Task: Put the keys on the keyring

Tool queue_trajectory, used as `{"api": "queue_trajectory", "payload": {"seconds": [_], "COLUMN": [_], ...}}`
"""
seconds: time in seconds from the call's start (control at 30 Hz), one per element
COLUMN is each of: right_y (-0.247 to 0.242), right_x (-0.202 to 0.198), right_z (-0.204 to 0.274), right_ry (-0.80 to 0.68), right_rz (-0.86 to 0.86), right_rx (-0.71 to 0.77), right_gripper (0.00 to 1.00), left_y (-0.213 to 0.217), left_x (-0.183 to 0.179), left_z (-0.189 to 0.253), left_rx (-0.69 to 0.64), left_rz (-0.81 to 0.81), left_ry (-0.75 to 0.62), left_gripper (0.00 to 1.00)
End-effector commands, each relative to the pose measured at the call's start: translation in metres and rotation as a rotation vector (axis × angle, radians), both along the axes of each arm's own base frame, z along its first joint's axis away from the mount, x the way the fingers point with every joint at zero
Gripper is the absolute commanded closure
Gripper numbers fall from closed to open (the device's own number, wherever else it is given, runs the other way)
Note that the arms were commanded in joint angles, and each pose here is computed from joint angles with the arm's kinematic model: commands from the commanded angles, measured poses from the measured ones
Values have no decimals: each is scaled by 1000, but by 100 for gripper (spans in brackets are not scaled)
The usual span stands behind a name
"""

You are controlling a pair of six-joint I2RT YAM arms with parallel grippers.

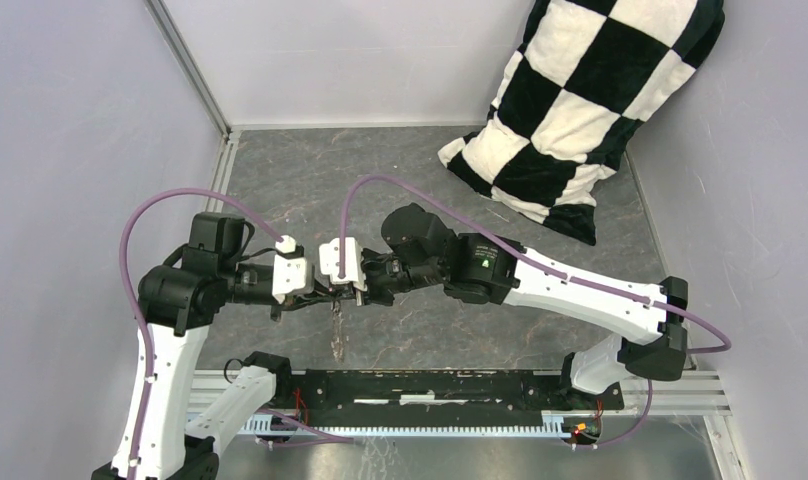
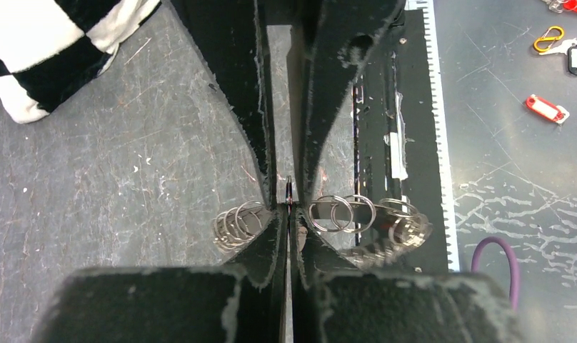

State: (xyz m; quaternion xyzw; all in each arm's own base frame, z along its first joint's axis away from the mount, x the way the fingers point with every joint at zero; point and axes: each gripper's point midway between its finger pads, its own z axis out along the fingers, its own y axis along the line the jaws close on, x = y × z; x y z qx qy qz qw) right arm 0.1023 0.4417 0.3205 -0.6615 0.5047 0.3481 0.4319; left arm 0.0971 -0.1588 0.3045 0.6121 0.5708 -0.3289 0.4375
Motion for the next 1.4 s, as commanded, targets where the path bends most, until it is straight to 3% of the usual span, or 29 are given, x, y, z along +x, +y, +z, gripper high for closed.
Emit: {"api": "queue_trajectory", "payload": {"seconds": [0.0,0.27,0.33,0.43,0.57,0.67,0.8,1.03,1.17,1.37], "right_y": [3,0,0,-2,-9,-19,-30,-27,-26,-26], "right_x": [3,4,4,5,9,7,2,-1,-2,-2], "right_z": [18,7,6,6,11,29,49,49,49,58], "right_ry": [-18,-8,-5,0,24,33,37,78,88,79], "right_rz": [10,13,15,15,-22,-29,-20,3,7,14], "right_rx": [30,-14,-17,-15,68,214,345,360,361,390], "right_gripper": [91,91,99,100,100,100,100,100,100,100], "left_y": [-5,-5,-5,-5,-6,-8,-10,-22,-21,-16], "left_x": [-8,-11,-11,-11,-9,-6,-5,-3,6,2], "left_z": [18,19,20,20,25,31,38,47,46,40], "left_rx": [-50,-48,-51,-51,-67,-91,-123,-244,-254,-204], "left_rz": [-64,-75,-76,-75,-52,-20,-10,4,33,27], "left_ry": [-83,-94,-95,-96,-95,-89,-84,13,-34,-81], "left_gripper": [98,98,98,98,67,61,61,62,63,79]}}
